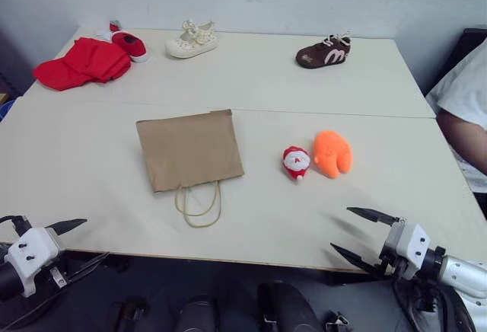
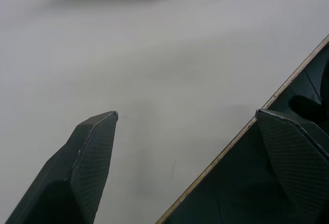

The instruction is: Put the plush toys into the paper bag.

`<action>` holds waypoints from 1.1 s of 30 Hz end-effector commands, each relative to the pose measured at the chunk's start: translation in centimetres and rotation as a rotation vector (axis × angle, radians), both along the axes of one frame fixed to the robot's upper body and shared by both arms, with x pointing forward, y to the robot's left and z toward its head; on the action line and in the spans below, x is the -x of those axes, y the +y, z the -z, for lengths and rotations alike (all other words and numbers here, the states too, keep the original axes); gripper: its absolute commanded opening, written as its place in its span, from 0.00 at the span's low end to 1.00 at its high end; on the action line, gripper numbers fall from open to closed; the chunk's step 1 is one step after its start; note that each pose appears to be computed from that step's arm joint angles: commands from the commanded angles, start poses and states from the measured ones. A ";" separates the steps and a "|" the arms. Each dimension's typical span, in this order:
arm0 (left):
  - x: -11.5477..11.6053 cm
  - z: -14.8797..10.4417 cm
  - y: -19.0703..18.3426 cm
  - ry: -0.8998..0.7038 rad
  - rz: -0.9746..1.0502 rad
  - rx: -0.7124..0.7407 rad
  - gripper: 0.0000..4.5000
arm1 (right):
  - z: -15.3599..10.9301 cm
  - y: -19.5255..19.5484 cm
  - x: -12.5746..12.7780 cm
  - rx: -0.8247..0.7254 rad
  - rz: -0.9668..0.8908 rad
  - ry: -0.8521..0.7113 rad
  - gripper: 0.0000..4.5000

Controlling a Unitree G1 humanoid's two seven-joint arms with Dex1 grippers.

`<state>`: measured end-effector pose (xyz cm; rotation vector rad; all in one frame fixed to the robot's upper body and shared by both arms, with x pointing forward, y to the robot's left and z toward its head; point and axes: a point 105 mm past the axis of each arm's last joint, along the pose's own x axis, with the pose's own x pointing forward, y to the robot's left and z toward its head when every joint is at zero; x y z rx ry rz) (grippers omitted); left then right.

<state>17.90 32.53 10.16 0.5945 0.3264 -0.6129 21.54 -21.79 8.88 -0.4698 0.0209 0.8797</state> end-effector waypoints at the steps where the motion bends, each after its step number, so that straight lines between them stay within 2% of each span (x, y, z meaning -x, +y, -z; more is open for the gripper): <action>1: -0.2 -0.5 0.2 -0.027 -0.012 -0.001 1.00 | -0.5 0.4 -0.2 -0.001 -0.023 -0.031 1.00; 4: -0.8 -1.3 -0.7 -0.012 0.016 0.077 1.00 | -1.0 1.3 0.0 -0.049 -0.048 -0.035 1.00; 9: -2.6 -3.5 -5.1 0.054 0.142 0.261 1.00 | -3.6 4.4 0.1 -0.255 -0.114 -0.027 1.00; 12: -4.5 -4.9 -7.3 0.014 0.253 0.159 1.00 | -5.6 6.3 -0.3 -0.301 -0.132 -0.110 1.00; 15: -7.1 -5.8 -8.7 -0.071 0.325 0.056 1.00 | -6.1 7.7 -0.5 -0.315 -0.149 -0.133 1.00; 21: -9.7 -4.1 -11.0 -0.072 0.484 -0.052 1.00 | -5.9 8.3 -1.0 -0.305 -0.129 -0.153 1.00; 24: -10.3 -3.6 -12.4 -0.084 0.553 -0.057 1.00 | -5.9 8.0 -1.2 -0.301 -0.105 -0.161 1.00; 27: -11.1 -3.5 -13.6 -0.114 0.604 -0.058 0.87 | -5.9 7.8 -1.3 -0.302 -0.085 -0.166 1.00; 33: -11.4 -4.3 -16.5 -0.135 0.702 0.066 0.44 | -5.2 7.5 -0.9 -0.283 -0.068 -0.147 1.00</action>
